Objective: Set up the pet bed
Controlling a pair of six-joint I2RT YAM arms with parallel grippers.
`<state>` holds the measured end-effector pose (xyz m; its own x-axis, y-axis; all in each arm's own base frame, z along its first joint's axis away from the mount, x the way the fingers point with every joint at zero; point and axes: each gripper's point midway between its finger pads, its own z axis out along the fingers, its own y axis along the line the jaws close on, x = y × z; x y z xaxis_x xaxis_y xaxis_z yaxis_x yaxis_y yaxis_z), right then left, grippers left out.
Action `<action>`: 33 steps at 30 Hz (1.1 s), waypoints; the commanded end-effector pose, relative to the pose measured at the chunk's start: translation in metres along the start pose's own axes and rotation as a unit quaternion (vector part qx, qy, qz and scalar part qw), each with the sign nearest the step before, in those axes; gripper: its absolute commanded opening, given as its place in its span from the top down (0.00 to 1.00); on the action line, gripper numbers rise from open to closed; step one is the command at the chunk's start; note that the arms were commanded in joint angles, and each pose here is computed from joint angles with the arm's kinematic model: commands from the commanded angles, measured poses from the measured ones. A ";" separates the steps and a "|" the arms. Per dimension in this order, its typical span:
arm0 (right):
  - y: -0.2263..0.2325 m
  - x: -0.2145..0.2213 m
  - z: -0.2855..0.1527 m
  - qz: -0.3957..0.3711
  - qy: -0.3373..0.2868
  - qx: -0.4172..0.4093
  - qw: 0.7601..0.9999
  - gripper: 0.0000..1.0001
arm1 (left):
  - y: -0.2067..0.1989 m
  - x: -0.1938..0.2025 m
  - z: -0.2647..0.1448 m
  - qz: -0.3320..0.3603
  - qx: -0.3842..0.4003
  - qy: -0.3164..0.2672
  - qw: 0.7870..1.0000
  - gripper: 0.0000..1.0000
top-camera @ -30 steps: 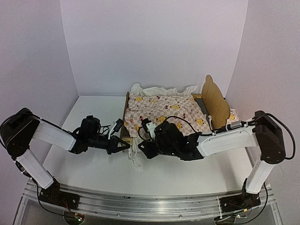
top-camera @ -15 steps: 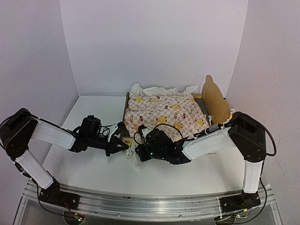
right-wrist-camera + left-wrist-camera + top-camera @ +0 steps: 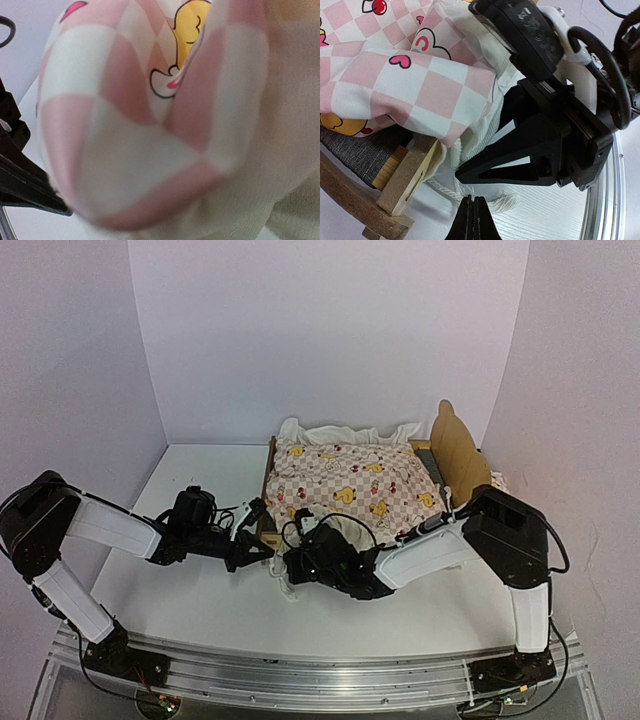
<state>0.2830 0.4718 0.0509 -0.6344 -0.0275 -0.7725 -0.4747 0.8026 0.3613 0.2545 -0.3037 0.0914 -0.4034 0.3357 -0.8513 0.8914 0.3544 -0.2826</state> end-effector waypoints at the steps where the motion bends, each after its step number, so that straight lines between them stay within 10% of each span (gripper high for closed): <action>1: 0.011 -0.007 -0.012 0.032 -0.049 0.020 0.998 0.80 | 0.005 -0.018 -0.002 -0.008 -0.014 -0.024 1.000 1.00; 33: -0.001 0.009 0.015 0.051 -0.057 0.076 0.994 0.90 | 0.005 -0.017 -0.007 -0.028 -0.022 -0.043 0.998 1.00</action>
<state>0.2778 0.4752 0.0332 -0.5957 0.0801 -0.7992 -0.3264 0.8851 0.3319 0.2602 -0.3010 0.0912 -0.4705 0.2771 -0.8378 0.8450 0.4149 -0.3373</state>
